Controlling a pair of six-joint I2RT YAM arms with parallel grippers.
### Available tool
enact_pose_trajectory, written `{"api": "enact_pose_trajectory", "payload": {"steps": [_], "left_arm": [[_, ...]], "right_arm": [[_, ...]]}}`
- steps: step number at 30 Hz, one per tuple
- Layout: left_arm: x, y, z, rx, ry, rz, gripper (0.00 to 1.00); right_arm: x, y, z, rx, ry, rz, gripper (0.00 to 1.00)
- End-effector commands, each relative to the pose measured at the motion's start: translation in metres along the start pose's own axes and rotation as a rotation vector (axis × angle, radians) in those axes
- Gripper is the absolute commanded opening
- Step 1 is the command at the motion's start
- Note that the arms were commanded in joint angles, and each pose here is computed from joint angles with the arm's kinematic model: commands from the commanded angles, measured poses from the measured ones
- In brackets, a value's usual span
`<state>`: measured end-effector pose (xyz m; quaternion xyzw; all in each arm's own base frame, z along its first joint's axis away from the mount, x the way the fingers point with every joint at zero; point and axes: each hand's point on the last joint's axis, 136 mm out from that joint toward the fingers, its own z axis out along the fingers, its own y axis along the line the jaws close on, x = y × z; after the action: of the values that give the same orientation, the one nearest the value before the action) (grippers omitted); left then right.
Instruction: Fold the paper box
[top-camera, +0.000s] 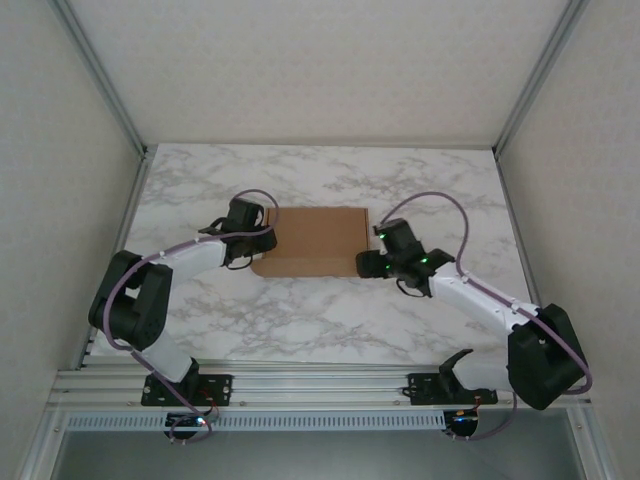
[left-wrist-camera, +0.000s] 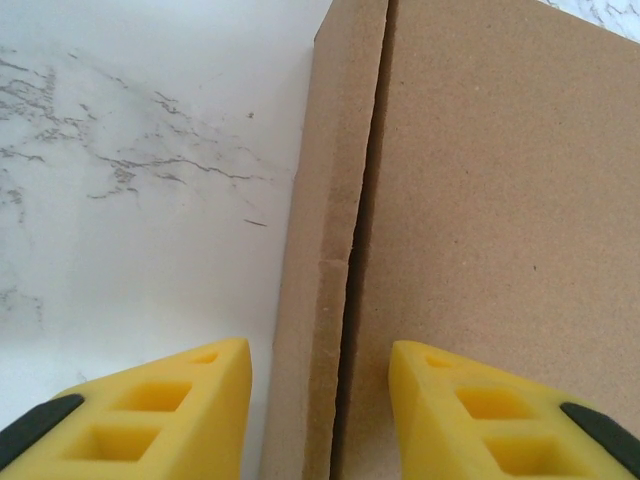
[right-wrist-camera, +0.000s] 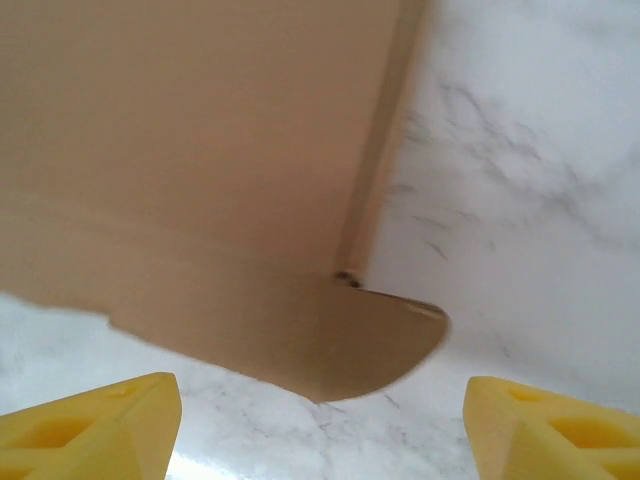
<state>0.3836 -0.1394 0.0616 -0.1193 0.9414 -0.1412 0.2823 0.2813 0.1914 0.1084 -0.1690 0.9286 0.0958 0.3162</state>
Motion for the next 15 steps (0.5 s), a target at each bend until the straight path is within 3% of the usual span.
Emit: {"api": "enact_pose_trajectory", "payload": {"steps": [1,4,8,15], "left_arm": [[0.011,0.01,0.004,-0.064,0.045,0.034,0.41],[0.012,0.01,0.004,-0.063,0.046,0.034,0.41],[0.016,0.009,0.006,-0.045,0.053,0.026,0.42],[0.018,0.009,0.004,-0.035,0.059,0.024,0.42]], "right_arm": [[-0.028,0.018,-0.009,0.107,-0.155,-0.474,0.76],[-0.026,0.059,-0.002,0.063,-0.213,-0.817,0.78],[-0.006,0.074,0.037,0.177,-0.118,-1.193,0.84],[-0.002,0.102,0.063,0.221,-0.159,-1.379,0.96]]}}
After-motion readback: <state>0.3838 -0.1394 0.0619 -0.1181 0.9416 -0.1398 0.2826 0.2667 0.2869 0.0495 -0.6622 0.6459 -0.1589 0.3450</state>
